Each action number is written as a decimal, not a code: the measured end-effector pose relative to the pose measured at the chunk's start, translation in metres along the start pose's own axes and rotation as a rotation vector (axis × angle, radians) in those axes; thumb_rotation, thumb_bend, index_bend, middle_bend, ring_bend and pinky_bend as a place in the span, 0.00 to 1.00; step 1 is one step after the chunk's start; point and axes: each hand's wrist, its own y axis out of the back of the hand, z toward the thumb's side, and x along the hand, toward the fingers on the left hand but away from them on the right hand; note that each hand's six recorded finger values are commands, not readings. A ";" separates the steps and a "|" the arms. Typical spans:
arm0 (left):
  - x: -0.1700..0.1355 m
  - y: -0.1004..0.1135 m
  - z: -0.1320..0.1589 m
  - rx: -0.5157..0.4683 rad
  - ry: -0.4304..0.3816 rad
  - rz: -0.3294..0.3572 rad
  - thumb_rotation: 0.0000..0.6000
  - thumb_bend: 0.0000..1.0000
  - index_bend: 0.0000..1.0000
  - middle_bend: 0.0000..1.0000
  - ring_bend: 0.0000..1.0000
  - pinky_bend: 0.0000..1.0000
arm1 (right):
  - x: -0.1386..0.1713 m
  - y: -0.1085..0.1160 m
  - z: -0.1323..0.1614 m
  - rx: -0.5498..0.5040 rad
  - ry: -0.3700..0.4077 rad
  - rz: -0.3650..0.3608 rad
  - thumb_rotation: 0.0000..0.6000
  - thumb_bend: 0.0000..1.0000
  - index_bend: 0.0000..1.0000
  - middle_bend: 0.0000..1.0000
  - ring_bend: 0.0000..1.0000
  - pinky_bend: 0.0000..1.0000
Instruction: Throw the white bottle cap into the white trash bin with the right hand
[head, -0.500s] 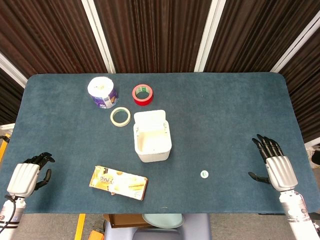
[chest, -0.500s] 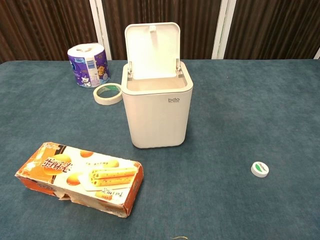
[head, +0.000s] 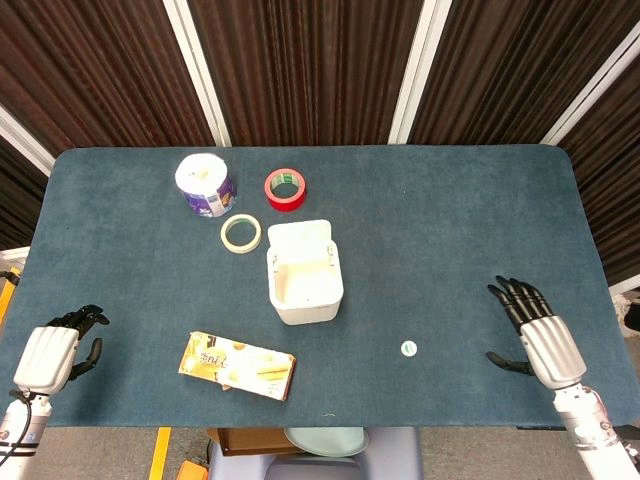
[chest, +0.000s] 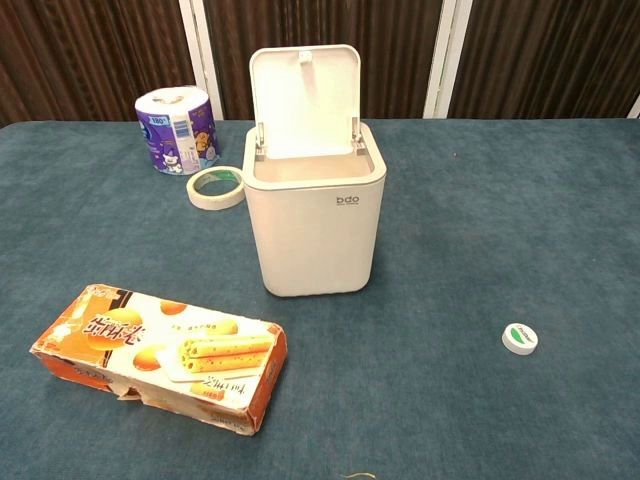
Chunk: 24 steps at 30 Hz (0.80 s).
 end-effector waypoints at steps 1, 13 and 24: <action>0.000 0.000 0.000 -0.002 0.002 -0.001 1.00 0.53 0.38 0.29 0.36 0.49 | 0.000 -0.001 0.002 0.001 0.018 0.001 1.00 0.08 0.27 0.27 0.21 0.36; -0.005 0.010 -0.004 -0.027 0.011 0.016 1.00 0.53 0.38 0.29 0.36 0.49 | -0.023 -0.014 0.038 0.047 0.219 0.021 1.00 0.08 0.46 0.73 0.84 0.86; -0.006 0.013 -0.008 -0.048 0.021 0.014 1.00 0.53 0.38 0.29 0.37 0.49 | -0.049 -0.033 0.056 0.124 0.227 0.200 1.00 0.23 0.50 0.85 0.94 0.93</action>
